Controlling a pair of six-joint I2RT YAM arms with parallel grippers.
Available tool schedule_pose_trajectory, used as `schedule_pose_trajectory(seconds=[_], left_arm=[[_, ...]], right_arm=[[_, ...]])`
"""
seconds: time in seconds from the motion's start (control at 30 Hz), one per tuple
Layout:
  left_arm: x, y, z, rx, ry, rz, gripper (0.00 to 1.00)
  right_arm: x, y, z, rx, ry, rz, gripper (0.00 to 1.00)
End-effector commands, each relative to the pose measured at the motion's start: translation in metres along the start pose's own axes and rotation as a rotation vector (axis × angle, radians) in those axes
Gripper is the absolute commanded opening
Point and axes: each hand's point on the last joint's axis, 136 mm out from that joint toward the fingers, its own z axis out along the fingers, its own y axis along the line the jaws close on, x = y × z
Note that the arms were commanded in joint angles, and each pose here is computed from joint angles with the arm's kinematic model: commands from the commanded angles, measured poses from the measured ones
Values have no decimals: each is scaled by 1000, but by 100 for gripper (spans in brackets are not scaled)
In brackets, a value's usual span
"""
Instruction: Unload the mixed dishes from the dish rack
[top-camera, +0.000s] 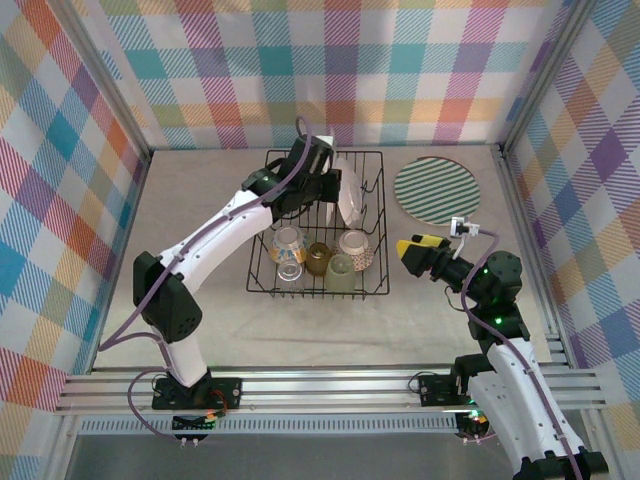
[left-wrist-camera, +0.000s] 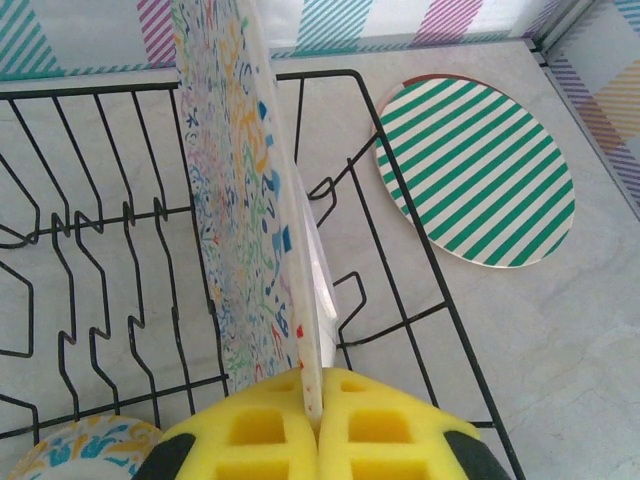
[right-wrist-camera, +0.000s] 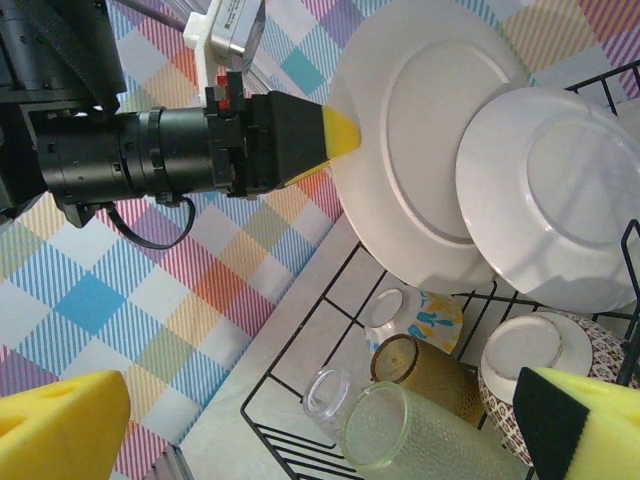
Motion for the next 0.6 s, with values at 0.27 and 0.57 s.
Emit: schedule_pose_trajectory(seconds=[0.27,0.57], left_arm=[[-42,15,-53,2,-164,-69,0],[-48,30,-87,-9,-211,-65,0]], right_arm=[[-1,4,1,-5,-6,-47,99],[0,2,1,7,-1,-50,99]])
